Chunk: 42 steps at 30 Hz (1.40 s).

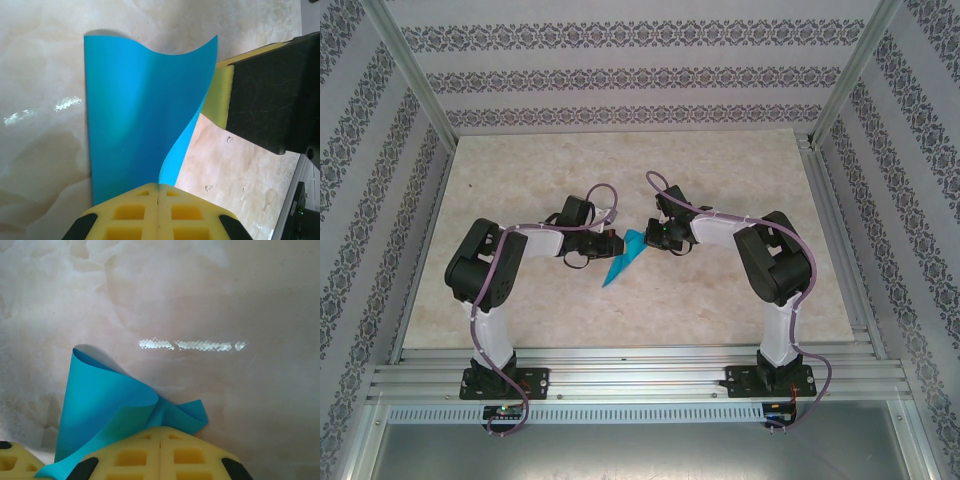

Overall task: Fold a paper plane with a square sheet of paper (fold left side to right side)
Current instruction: Fold the wing for the fifth time at the center of the table.

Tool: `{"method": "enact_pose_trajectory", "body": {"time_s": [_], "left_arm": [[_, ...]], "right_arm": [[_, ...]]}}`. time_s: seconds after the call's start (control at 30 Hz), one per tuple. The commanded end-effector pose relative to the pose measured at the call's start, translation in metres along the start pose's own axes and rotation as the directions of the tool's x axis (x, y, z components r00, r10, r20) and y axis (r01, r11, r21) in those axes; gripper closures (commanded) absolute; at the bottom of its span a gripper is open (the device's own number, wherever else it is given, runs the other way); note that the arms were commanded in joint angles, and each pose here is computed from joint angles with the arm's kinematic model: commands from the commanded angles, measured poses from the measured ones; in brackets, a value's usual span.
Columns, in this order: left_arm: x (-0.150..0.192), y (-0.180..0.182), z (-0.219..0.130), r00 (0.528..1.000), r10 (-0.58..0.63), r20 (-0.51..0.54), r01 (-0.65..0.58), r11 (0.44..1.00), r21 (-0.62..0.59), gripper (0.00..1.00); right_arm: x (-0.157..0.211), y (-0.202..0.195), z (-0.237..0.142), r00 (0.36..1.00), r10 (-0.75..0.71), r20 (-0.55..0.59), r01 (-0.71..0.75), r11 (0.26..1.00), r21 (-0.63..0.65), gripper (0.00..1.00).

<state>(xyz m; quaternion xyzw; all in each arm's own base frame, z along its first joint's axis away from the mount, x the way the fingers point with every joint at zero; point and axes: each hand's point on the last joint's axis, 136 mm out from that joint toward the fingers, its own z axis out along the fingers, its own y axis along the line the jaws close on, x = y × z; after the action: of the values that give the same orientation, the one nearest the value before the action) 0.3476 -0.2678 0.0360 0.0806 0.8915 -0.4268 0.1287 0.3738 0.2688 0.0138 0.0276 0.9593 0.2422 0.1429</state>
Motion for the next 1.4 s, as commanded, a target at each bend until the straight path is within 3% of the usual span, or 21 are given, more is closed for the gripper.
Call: {"method": "enact_pose_trajectory", "body": {"time_s": [0.0, 0.13, 0.23, 0.37, 0.57, 0.73, 0.97, 1.13, 1.37], "left_arm": [[-0.006, 0.002, 0.0, 0.999, 0.033, -0.006, -0.033, 0.999, 0.029, 0.97], [-0.007, -0.004, -0.003, 0.999, 0.041, -0.003, -0.04, 0.998, 0.05, 0.95], [-0.008, -0.014, -0.011, 0.999, 0.053, 0.008, -0.054, 0.996, 0.065, 0.88], [-0.01, -0.031, -0.03, 0.995, 0.094, 0.039, -0.096, 0.994, 0.056, 0.69], [0.003, -0.046, -0.063, 0.985, 0.151, 0.086, -0.146, 0.988, -0.058, 0.47], [0.035, -0.052, -0.074, 0.972, 0.217, 0.086, -0.199, 0.963, -0.184, 0.37], [0.073, -0.054, -0.061, 0.93, 0.365, 0.042, -0.33, 0.881, -0.34, 0.35], [0.071, -0.04, -0.055, 0.906, 0.424, 0.008, -0.37, 0.798, -0.475, 0.35], [0.07, -0.035, -0.032, 0.879, 0.472, -0.075, -0.442, 0.744, -0.501, 0.36]], "right_arm": [[0.028, -0.028, 0.016, 0.996, 0.001, -0.09, 0.01, 0.993, 0.118, 0.98], [0.026, -0.026, 0.014, 0.997, -0.001, -0.082, 0.01, 0.994, 0.11, 0.98], [0.027, -0.026, 0.015, 0.996, 0.001, -0.088, 0.009, 0.994, 0.113, 0.98], [0.028, -0.028, 0.016, 0.996, 0.005, -0.091, 0.006, 0.993, 0.116, 0.97], [0.029, -0.028, 0.016, 0.996, 0.003, -0.091, 0.008, 0.993, 0.119, 0.98], [0.03, -0.03, 0.017, 0.995, 0.007, -0.095, 0.004, 0.993, 0.117, 0.97], [0.03, -0.03, 0.018, 0.995, 0.014, -0.094, -0.003, 0.993, 0.115, 0.98], [0.031, -0.03, 0.018, 0.995, 0.016, -0.094, -0.006, 0.994, 0.109, 0.98], [0.03, -0.029, 0.018, 0.995, 0.019, -0.094, -0.01, 0.995, 0.099, 0.98]]}}
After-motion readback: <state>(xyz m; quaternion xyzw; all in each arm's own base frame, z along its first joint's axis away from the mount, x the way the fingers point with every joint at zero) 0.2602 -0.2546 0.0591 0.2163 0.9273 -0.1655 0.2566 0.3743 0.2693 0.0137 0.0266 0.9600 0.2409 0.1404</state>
